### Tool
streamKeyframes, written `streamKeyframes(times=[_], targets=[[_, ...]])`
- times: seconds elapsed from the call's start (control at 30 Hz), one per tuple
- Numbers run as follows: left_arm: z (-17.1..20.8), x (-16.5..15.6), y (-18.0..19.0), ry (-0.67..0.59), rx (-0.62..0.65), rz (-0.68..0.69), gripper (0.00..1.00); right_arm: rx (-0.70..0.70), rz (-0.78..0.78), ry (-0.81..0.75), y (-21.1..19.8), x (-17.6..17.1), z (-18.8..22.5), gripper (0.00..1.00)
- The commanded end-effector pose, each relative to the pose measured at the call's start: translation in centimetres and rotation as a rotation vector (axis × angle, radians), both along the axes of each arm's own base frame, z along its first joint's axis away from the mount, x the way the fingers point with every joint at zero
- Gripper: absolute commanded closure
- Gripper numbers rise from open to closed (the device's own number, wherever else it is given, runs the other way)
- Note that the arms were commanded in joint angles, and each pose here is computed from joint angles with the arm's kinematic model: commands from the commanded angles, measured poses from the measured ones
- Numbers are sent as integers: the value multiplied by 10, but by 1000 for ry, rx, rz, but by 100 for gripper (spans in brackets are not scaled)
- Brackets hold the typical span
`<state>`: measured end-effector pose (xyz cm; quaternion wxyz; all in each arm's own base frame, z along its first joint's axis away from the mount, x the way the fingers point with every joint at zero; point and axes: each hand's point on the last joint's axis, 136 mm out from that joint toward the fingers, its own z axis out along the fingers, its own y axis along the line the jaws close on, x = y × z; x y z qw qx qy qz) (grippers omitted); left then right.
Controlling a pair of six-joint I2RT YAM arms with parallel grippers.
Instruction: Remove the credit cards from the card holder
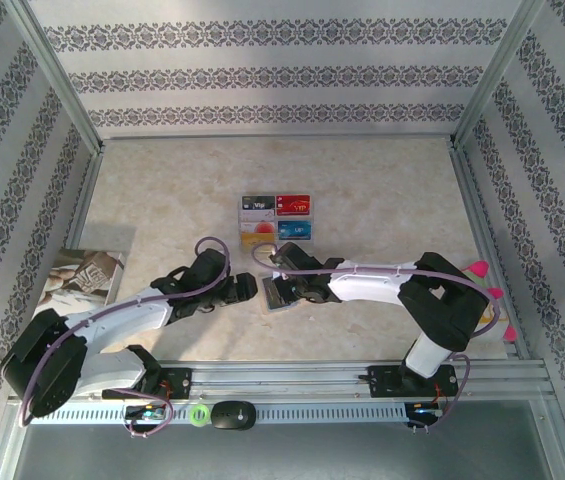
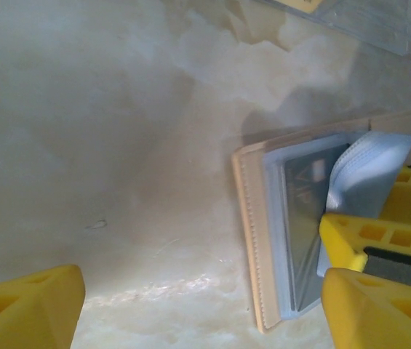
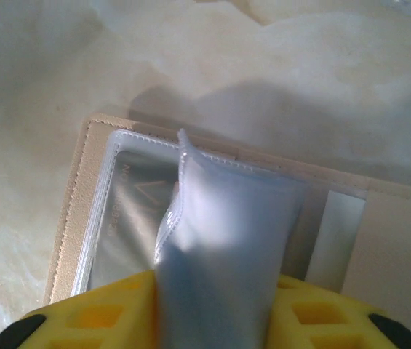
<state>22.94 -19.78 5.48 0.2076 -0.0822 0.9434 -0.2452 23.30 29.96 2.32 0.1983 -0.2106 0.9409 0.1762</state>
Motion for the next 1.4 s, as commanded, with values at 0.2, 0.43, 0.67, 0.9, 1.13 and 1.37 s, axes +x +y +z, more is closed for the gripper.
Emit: streamKeyframes(times=[0.2, 0.43, 0.67, 0.9, 1.13, 1.37], targets=[[-4, 17, -37, -32, 31, -75, 41, 103, -33, 104, -5, -14, -5, 81], [-32, 12, -38, 26, 130, -102, 45, 149, -108, 127, -10, -16, -2, 80], [-54, 2, -26, 114, 222, -104, 49, 117, -195, 112, -25, -12, 1, 66], [-66, -5, -28, 164, 246, -156, 54, 43, -300, 87, -54, -10, 1, 55], [-62, -3, -28, 140, 240, -155, 51, -23, -430, 68, -100, -14, -4, 55], [-49, 3, -35, 90, 203, -163, 43, 87, -424, -29, -116, 0, 44, 53]])
